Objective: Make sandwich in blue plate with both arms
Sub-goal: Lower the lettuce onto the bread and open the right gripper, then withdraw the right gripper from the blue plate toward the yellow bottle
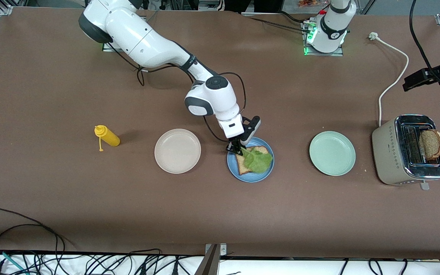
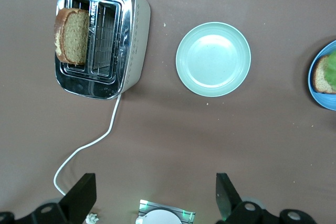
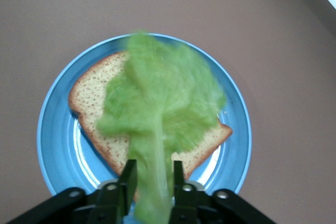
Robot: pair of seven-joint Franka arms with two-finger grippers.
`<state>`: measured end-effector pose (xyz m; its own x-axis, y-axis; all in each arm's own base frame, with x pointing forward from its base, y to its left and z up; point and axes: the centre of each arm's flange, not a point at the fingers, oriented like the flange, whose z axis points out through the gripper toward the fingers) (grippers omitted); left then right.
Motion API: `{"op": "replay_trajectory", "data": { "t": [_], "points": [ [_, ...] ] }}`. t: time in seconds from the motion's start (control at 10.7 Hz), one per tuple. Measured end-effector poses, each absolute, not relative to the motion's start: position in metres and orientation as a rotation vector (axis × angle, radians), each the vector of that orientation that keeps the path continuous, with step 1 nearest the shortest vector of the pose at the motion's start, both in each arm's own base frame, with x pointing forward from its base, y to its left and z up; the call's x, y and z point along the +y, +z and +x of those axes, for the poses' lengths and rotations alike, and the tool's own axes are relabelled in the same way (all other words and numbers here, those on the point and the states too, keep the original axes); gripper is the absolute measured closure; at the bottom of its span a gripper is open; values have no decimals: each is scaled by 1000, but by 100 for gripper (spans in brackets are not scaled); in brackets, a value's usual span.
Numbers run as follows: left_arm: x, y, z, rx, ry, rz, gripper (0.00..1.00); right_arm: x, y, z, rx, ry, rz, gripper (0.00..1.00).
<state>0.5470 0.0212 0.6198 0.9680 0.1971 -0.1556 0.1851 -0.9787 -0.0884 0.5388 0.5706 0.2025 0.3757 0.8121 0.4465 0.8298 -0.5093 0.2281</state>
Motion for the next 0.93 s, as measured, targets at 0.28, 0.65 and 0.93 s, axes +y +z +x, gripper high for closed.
{"op": "replay_trajectory", "data": {
  "t": [0.28,0.65,0.93],
  "points": [
    [21,620,547,-296,252,-3044,0,571,204,539,-1532,-808,-2578,28],
    [21,620,547,-296,252,-3044,0,564,240,560,-1364,-784,-2635,0],
    [21,620,547,-297,252,-3044,0,543,314,576,-1268,-581,-2729,0]
  ]
}}
